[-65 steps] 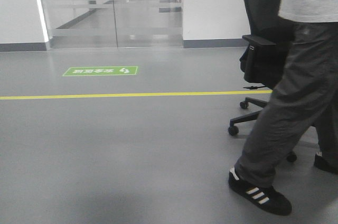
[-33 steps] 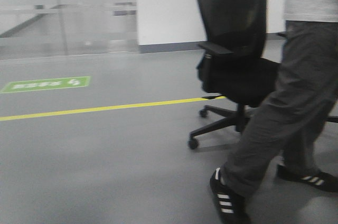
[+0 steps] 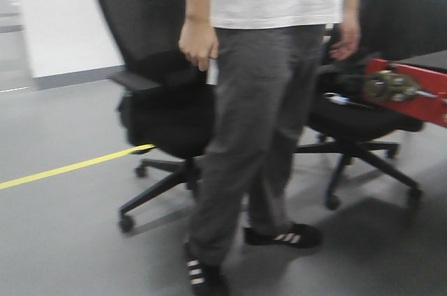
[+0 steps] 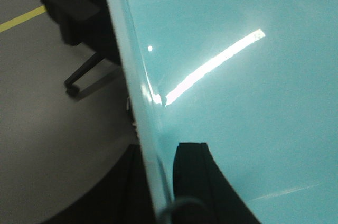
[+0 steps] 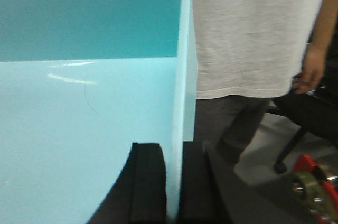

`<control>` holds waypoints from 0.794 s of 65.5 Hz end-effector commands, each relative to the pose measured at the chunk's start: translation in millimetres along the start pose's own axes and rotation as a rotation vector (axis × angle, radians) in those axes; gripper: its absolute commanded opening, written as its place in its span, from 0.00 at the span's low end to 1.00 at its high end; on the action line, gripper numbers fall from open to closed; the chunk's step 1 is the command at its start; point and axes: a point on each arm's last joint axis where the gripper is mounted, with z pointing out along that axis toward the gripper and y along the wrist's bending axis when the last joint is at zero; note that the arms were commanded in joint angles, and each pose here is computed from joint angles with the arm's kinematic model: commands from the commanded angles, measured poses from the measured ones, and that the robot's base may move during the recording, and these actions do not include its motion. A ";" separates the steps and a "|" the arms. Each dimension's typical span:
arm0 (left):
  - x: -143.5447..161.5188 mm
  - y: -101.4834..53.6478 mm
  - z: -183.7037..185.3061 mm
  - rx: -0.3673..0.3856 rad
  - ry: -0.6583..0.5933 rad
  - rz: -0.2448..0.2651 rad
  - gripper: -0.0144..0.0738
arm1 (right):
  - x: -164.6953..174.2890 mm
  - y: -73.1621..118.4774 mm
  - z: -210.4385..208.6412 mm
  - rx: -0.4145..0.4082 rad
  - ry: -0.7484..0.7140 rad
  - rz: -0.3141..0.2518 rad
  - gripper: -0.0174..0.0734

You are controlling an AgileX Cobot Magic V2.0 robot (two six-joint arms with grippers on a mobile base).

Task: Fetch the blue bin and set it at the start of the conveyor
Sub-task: 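Carry the bin with both grippers past the person toward the conveyor, then drive up to the grey conveyor belt holding the bin raised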

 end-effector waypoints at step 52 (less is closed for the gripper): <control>-12.0 -0.8 -5.6 0.016 -0.125 0.029 0.04 | -11.8 -0.1 -9.8 -0.007 -0.087 -0.002 0.02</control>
